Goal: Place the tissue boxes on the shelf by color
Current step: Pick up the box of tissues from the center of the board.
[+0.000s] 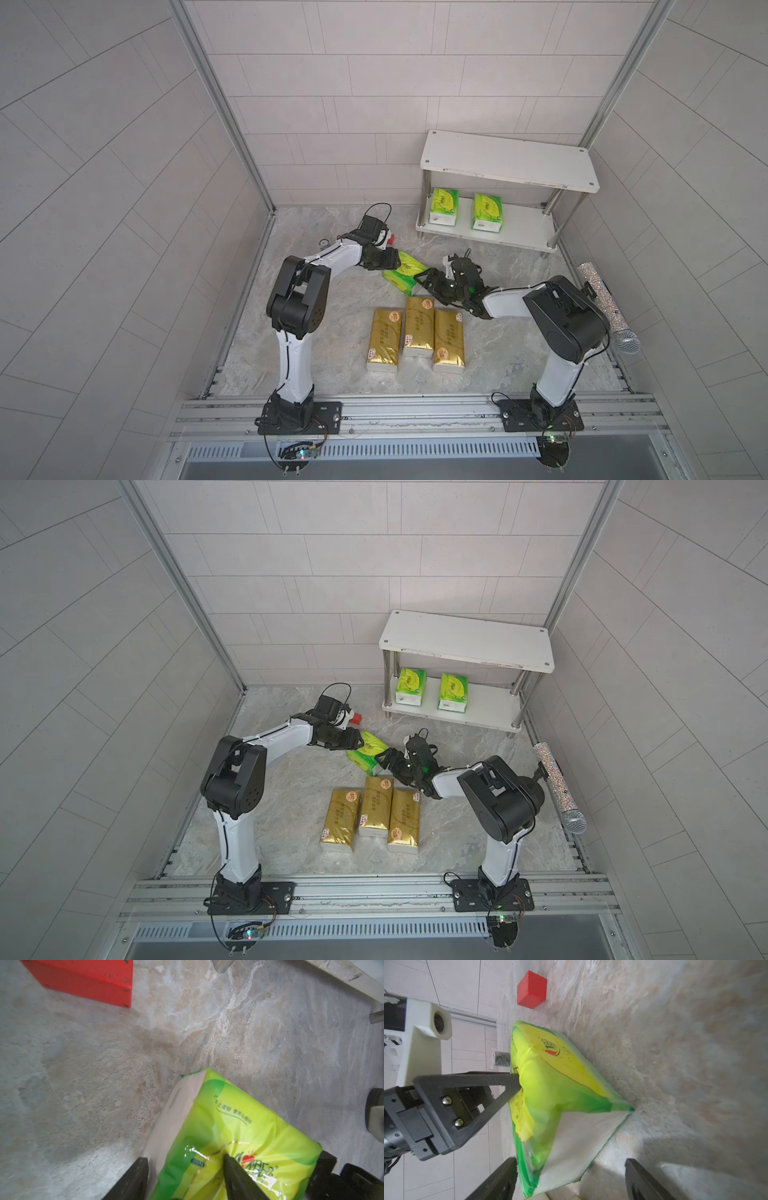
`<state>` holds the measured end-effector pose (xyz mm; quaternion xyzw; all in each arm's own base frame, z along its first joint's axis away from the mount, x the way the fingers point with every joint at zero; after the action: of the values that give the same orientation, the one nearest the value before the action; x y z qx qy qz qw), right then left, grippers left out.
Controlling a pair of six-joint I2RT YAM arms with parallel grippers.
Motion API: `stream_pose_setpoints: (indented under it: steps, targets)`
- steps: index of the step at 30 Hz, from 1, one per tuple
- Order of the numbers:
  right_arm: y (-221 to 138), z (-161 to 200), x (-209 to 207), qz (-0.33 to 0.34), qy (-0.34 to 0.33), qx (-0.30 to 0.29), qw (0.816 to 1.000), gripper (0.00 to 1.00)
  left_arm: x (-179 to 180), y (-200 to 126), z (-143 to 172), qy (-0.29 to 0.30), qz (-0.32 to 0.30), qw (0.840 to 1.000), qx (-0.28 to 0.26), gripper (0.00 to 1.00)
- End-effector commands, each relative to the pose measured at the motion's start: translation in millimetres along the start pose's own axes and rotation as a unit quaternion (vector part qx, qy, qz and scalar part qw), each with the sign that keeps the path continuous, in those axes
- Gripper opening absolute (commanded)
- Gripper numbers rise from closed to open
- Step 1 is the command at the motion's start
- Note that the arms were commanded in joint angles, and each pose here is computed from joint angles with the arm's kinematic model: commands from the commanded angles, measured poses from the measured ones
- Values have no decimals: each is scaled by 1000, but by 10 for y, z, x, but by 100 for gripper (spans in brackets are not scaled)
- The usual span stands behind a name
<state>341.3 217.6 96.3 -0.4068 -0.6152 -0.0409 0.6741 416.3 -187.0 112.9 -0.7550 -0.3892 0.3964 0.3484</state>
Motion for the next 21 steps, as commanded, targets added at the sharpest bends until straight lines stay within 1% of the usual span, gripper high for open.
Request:
stream_pose_setpoints:
  steps: [1,7,16,21]
  targets:
    - [66,-19,81,-29,10,-5,1000,85,436,320,644,-46,-90,986,131,63]
    - [163,-25,34,-33,21,-5,999,85,426,327,646,-46,-84,987,131,63]
    - [350,-72,99,-64,36,-10,997,85,372,330,652,-47,-70,988,130,62]
    - [388,-103,163,-80,39,-18,996,77,347,336,637,-44,-68,988,129,62]
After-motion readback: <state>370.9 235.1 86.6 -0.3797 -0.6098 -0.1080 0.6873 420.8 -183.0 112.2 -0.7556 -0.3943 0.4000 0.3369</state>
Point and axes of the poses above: each gripper's point midway between its finger pads, its own y axis out along the fingers, its own x axis along the line the jaws close on, z = x × y, the point moved 7 cm from there along -y, back along the fingers, and after that the axes turned 10 degrees about y, right-handed, at the moved point
